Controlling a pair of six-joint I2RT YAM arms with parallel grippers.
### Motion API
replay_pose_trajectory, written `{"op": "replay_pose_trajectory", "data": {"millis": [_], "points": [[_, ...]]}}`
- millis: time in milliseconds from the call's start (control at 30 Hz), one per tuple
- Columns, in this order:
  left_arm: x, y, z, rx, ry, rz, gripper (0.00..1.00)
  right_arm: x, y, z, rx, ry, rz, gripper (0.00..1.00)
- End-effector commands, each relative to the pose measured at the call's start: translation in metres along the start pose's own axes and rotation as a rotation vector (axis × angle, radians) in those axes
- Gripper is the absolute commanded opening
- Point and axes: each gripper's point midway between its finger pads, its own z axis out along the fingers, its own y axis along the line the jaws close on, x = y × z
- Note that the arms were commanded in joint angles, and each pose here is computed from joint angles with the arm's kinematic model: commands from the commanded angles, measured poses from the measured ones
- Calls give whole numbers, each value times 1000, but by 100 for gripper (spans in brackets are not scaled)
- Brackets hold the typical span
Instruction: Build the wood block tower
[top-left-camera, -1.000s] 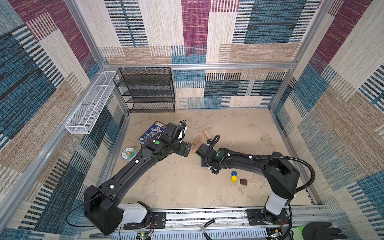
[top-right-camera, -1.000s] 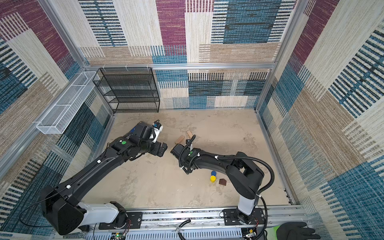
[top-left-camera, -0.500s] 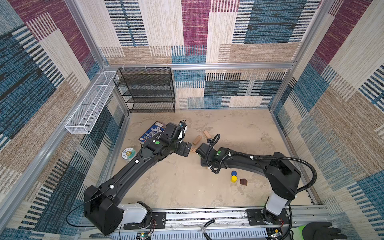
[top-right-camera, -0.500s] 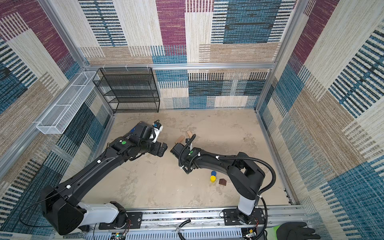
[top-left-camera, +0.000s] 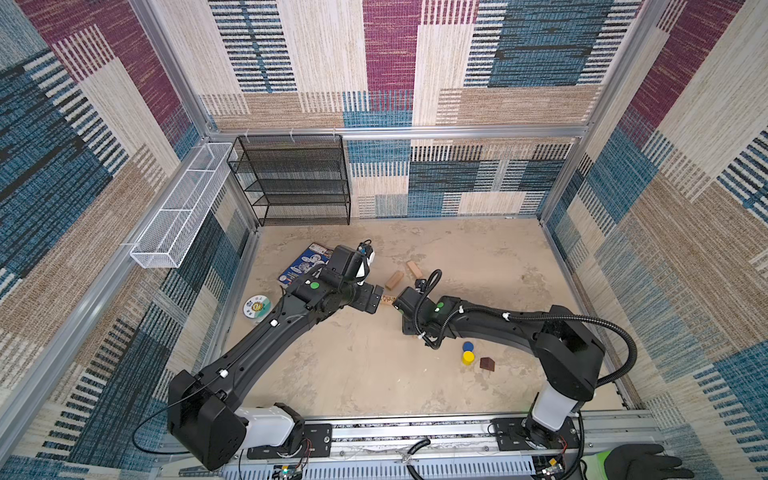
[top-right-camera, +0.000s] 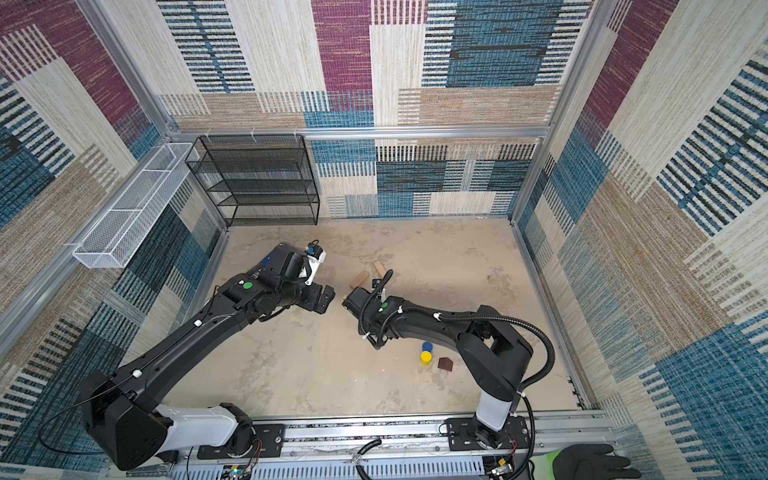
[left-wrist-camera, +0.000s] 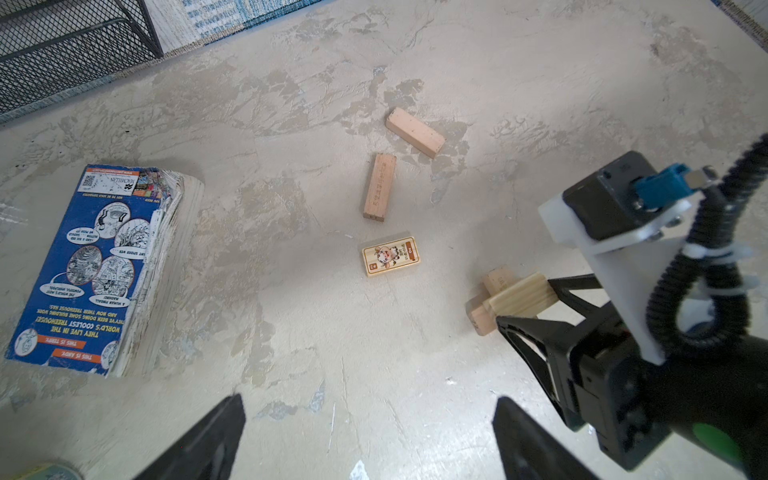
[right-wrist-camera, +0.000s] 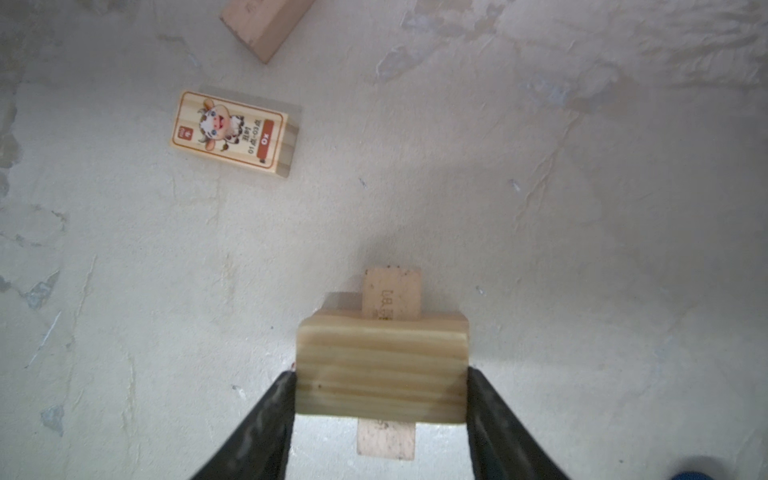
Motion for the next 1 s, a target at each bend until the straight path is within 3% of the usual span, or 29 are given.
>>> {"op": "replay_pose_trajectory", "data": {"millis": [0, 967], "points": [[-2, -1, 0, 6, -9, 4, 98, -1, 2, -1, -13, -3, 16, 19], [-2, -1, -3, 9, -15, 1, 98, -17, 1, 3, 50, -58, -8, 26]]}}
